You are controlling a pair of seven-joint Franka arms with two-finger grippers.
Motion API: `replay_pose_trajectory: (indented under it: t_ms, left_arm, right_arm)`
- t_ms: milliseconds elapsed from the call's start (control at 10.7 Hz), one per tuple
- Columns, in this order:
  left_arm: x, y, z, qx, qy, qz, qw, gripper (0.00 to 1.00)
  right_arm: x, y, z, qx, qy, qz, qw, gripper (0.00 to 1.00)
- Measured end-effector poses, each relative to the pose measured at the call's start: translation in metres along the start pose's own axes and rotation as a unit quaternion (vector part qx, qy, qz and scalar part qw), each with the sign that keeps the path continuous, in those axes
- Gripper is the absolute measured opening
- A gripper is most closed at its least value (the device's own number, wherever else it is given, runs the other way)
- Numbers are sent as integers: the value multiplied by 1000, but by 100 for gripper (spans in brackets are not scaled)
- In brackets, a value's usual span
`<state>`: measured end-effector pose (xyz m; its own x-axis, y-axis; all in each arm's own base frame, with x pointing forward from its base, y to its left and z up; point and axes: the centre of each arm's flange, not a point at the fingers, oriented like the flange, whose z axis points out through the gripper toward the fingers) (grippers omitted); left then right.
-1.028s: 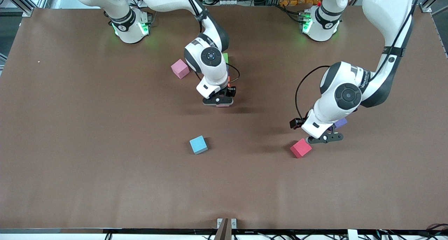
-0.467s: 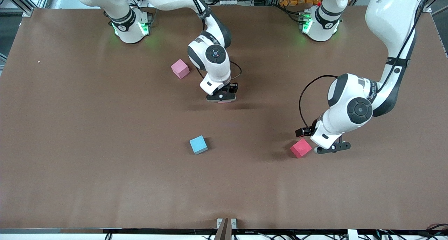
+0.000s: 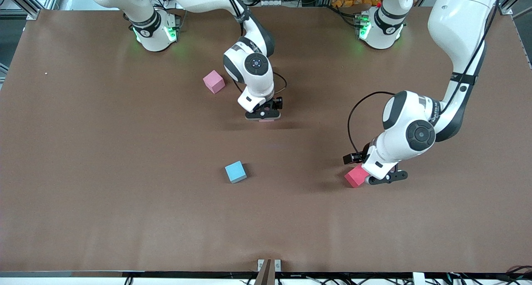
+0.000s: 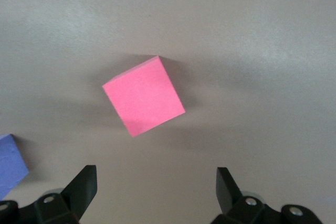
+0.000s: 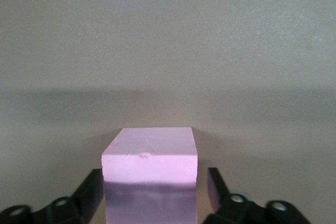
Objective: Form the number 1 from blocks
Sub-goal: 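Grasp the red cube with the left gripper while the right gripper withdraws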
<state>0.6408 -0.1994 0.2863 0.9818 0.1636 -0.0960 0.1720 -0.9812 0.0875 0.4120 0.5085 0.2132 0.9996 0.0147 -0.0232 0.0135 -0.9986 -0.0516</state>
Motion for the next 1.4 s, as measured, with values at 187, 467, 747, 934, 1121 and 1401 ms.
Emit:
replay_pose_trajectory:
  t_ms: [187,467,747,934,1121,1401]
  left_arm:
    - [8,-5,2,0,4,9,1000,100]
    - [28,-16,7,-3,15,3,1000,100]
    - [42,-14,19,-11,33,-21,999,100]
    - [38,2,29,-15,36,-67,997,100]
    - [33,12,36,-9,35,-91,995,100]
    - [35,2,40,18,38,-84,996,100]
  right_arm:
    - [12,6,-17,10,9,13,1000,100]
    - [73,80,-79,34,23,86,995,100]
    - [120,165,-131,46,25,158,986,100]
    - [139,213,-163,53,33,134,989,100]
    - [154,269,-199,51,39,68,996,100]
    - [165,321,-249,2,46,17,999,100]
